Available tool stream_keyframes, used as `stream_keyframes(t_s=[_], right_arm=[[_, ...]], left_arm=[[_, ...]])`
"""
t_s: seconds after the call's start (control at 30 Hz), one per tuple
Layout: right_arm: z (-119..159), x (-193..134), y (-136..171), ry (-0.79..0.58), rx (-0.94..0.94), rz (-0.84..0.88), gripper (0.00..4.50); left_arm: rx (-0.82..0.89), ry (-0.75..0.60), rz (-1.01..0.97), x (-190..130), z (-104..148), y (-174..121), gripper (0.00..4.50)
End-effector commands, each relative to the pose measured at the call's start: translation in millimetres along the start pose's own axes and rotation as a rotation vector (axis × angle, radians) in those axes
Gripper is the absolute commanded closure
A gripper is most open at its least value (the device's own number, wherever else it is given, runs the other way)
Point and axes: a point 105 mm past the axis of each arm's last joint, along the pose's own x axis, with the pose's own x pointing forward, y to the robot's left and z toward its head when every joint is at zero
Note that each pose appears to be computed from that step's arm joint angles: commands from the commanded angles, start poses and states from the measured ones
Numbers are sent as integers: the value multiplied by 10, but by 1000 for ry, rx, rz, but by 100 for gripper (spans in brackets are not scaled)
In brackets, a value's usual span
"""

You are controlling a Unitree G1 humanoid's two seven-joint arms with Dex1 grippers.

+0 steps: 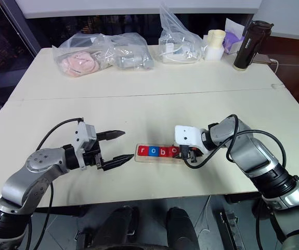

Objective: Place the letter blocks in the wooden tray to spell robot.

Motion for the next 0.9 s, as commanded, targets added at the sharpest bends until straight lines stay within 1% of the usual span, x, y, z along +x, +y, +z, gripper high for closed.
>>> stream_keyframes(t_s=[0.03,0.3,0.37,0.4,0.5,0.53,0.67,0.8,0.9], right_arm=[[25,-16,-34,-4,-22,-20,338],[58,-3,-60,-20,-23,-26,338],[59,-4,-66,-20,-24,-29,235],[58,-4,-70,-20,-25,-31,191],[55,-4,-77,-19,-22,-36,34],[48,-4,-79,-17,-23,-38,4],[26,-10,-120,-5,-33,-65,4],[129,-78,-203,-59,-7,-105,4],[134,-165,-261,-65,-8,-145,4]], left_arm=[[28,-32,-20,26,120,-58,0],[29,-34,-21,50,182,-36,0],[30,-36,-22,61,203,-36,0],[31,-37,-23,66,210,-37,0],[30,-39,-25,78,230,-44,0],[31,-39,-26,81,236,-46,0],[32,-39,-29,87,251,-46,0],[33,-41,-33,98,263,-53,0],[36,-42,-37,109,267,-61,0]])
